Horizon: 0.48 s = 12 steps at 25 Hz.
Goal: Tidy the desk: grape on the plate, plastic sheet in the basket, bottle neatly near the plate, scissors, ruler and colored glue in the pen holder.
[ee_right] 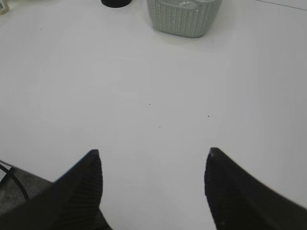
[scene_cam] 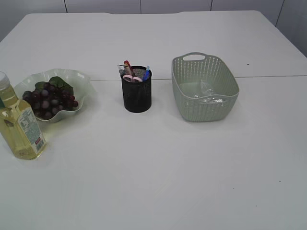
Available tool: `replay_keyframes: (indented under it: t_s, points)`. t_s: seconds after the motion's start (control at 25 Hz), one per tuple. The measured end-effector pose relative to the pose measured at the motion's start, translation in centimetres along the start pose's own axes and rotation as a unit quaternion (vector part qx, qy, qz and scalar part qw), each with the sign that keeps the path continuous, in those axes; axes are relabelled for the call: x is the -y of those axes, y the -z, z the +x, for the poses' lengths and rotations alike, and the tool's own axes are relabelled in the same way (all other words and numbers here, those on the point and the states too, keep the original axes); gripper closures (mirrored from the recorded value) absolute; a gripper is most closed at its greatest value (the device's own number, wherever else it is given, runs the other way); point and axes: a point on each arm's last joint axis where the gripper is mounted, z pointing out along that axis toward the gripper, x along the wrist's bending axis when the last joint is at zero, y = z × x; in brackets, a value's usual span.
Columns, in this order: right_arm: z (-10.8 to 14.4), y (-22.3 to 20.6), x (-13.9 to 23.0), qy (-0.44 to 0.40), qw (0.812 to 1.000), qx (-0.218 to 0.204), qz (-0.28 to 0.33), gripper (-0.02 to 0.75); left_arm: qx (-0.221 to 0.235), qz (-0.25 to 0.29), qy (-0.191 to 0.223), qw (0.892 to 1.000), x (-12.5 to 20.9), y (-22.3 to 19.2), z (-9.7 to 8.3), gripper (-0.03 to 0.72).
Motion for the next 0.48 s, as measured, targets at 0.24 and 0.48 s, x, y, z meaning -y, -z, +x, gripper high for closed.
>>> replay_keyframes:
  t_s: [0.24,0.48]
  points:
    - [0.15,0.43,0.39,-0.007,1.0,0.016,-0.015,0.247,-0.058,-0.005,0.031,0.998,0.01,0.01,-0.1,0.254]
    - [0.2,0.43,0.35,-0.018,0.999,0.034,-0.015,0.247,-0.128,-0.01,0.068,0.989,0.02,0.01,-0.22,0.254]
